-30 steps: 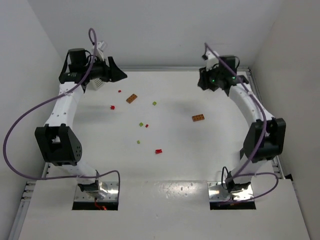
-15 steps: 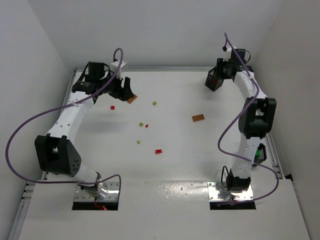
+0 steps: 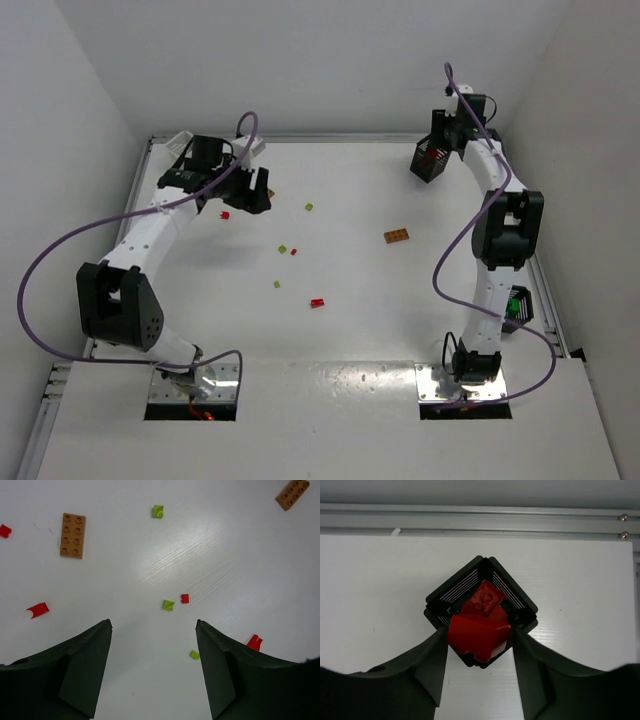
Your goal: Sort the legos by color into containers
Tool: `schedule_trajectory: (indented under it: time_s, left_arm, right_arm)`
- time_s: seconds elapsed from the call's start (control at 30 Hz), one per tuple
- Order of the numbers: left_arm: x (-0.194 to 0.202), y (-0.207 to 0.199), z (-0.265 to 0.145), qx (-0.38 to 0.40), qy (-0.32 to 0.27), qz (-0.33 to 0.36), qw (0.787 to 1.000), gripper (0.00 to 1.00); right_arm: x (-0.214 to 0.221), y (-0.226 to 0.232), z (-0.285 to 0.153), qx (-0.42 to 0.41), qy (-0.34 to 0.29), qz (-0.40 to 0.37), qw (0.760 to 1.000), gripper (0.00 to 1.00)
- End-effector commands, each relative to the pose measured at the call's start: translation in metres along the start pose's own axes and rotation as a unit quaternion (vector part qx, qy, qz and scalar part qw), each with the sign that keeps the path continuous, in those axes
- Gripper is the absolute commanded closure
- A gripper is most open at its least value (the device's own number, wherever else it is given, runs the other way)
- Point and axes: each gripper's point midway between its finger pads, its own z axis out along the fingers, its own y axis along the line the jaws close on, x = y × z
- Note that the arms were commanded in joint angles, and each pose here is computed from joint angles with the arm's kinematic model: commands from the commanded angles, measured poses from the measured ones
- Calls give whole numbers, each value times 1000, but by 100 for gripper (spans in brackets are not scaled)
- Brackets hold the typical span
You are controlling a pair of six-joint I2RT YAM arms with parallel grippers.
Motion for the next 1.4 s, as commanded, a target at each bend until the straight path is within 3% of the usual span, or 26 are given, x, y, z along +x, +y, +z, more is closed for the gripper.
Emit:
schedule_trajectory:
  time_s: [0.0, 0.1, 0.27, 0.47, 0.5, 0.6, 0.73, 0.87, 1.2, 1.37]
  left_arm:
    - [7, 5, 9, -10, 12, 20, 1000, 25]
    - [16, 9, 19, -15, 29, 29, 999, 25]
    - [34, -1, 47, 3, 68, 43, 997, 31]
    - [36, -22, 84, 5, 83, 86, 993, 41]
    - [40, -22, 95, 3, 87, 91, 992, 43]
    - [32, -28, 122, -18, 86, 97, 991, 57]
    - [31, -16, 151, -50, 94, 76, 991, 65]
    - [47, -15, 188, -48, 109, 55, 991, 63]
    - [47, -13, 229, -50, 113, 69, 990, 48]
    - [54, -12, 243, -51, 123, 76, 988, 47]
  right_arm:
    - [-33, 2, -2, 7, -47, -9, 999, 44]
    - [-33, 2, -2, 7, -47, -9, 999, 35]
    - [-46, 7, -28, -8, -51, -15, 999, 35]
    - [-74, 29, -108, -69, -78, -58, 993, 35]
    - [-62, 33, -118, -80, -50, -60, 994, 35]
    - [-50, 38, -151, -108, -19, -60, 992, 38]
    - [-41, 33, -188, -98, -30, -74, 992, 38]
    - [-41, 36, -208, -101, -46, -75, 991, 38]
    - [-49, 36, -220, -99, -57, -77, 990, 38]
    - [-52, 36, -217, -99, -62, -78, 990, 38]
